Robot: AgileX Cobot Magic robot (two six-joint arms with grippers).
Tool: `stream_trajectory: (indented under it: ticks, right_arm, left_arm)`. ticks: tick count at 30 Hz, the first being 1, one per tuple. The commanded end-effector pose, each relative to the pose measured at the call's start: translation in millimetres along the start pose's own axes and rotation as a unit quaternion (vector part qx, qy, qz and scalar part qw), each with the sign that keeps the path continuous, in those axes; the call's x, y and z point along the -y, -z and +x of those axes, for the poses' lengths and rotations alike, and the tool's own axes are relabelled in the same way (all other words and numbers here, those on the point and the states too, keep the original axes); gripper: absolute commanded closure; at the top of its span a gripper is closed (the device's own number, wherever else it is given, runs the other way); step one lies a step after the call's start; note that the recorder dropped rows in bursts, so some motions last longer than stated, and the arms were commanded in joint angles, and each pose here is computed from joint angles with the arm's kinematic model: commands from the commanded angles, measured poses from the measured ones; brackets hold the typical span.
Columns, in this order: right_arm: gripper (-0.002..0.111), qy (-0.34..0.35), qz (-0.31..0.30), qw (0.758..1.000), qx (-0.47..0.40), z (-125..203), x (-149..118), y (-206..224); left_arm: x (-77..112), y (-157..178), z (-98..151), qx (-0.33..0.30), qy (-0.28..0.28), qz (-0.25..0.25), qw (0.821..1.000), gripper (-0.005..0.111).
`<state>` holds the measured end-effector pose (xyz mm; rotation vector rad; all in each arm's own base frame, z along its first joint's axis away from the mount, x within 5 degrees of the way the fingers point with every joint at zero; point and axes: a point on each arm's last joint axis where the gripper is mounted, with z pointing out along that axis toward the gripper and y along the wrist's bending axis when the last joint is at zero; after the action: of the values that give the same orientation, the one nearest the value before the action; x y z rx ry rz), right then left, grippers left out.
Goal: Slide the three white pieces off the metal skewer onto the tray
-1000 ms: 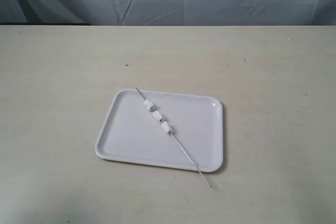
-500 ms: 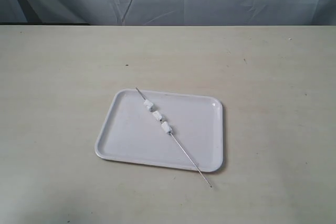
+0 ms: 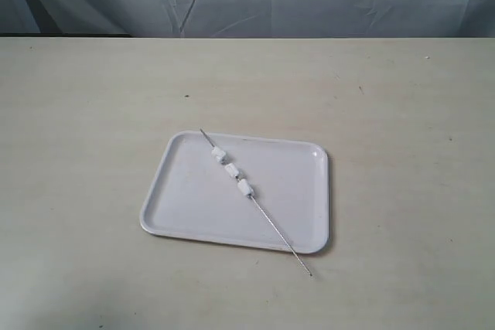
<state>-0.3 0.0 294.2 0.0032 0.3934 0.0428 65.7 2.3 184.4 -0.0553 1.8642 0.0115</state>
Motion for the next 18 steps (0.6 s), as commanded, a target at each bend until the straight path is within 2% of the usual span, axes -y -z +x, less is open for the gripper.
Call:
stream_trajectory:
  ticks: [1, 6, 16, 18]
  right_arm:
    - [0.109, -0.021, -0.021, 0.995, -0.098, 0.8, -4.8, -20.3]
    - [0.109, -0.027, -0.006, 0.975, -0.222, -0.7, -3.5, -43.5]
    - [0.109, -0.028, -0.004, 0.971, -0.238, -2.2, -3.3, -79.3]
    - [0.109, -0.028, -0.004, 0.970, -0.243, 0.0, -3.2, -85.3]
  left_arm:
    - [-0.3, 0.2, 0.0, 0.008, -0.001, -0.002, 1.000, 0.107]
    - [-0.3, 0.2, 0.0, 0.008, -0.001, -0.002, 1.000, 0.107]
    - [-0.3, 0.2, 0.0, 0.008, -0.001, -0.002, 1.000, 0.107]
    - [-1.4, 0.2, -1.5, 0.016, -0.036, -0.009, 0.999, 0.107]
